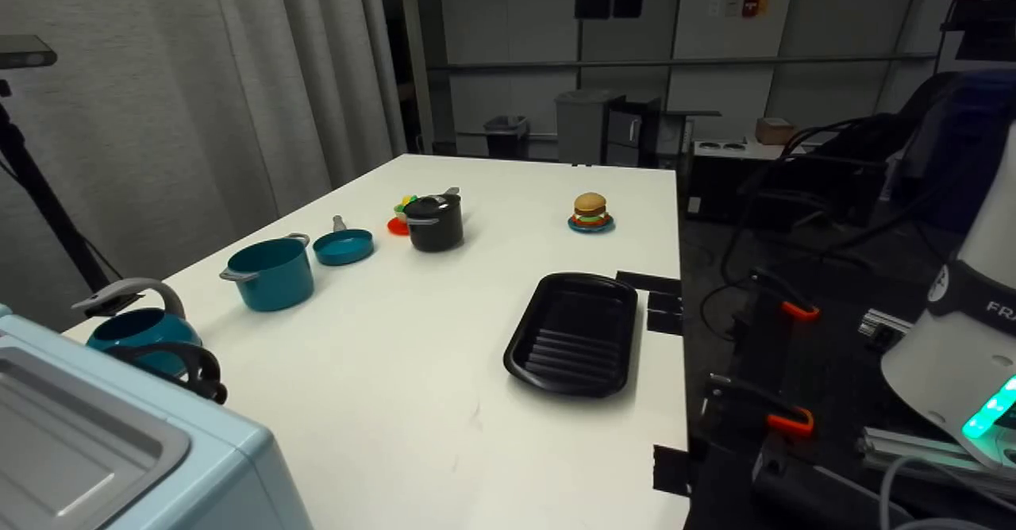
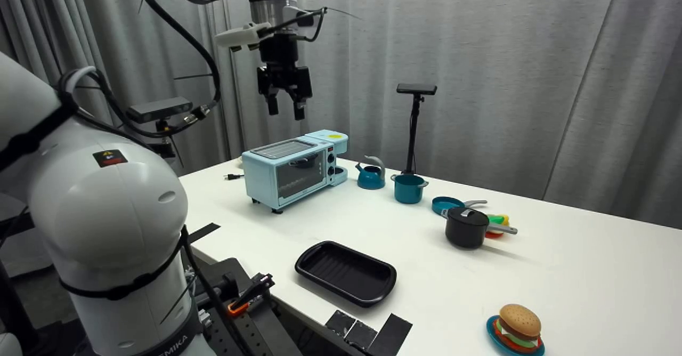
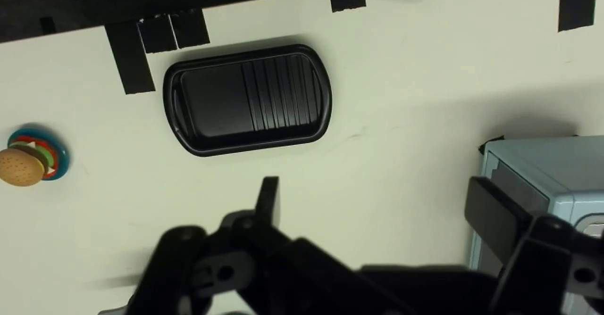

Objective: Take the lid off the black pot and put it on the table

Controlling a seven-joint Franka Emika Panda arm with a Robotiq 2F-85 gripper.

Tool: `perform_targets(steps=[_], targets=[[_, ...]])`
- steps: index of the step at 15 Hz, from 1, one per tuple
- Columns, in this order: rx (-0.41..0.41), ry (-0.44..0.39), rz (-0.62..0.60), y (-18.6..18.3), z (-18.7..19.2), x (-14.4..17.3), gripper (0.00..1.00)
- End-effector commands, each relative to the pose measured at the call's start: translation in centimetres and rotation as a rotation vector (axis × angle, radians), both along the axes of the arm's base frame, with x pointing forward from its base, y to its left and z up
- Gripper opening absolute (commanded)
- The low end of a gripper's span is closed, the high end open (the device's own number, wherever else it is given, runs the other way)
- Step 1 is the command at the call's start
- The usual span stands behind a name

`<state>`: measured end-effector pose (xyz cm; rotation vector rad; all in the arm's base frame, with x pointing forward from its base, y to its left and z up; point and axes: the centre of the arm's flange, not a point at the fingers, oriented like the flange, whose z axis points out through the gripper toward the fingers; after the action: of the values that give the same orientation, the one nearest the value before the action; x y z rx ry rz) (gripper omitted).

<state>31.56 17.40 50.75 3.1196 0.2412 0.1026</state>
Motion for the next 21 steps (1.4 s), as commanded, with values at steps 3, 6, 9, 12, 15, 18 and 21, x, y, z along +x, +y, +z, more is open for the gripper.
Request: perform_targets(steps=[3,6,9,12,15,18,21], targets=[[0.013,0.022,-0.006,-3.0,-0.3,4.4,1.0],[0.016,0.041,-0.005,-5.8,-0.3,6.9,1.0],[0.027,0.052,0.001,-8.7,-0.1,9.4,1.0],[0.036,0.053,0.009,-12.1,0.7,11.8,1.0],[0.049,0.043,0.006,-14.6,0.6,14.2,1.0],[0.053,0.031,0.006,-15.6,-0.5,16.4,1.0],[0.051,0.027,0.003,-15.7,-2.1,18.3,1.0]])
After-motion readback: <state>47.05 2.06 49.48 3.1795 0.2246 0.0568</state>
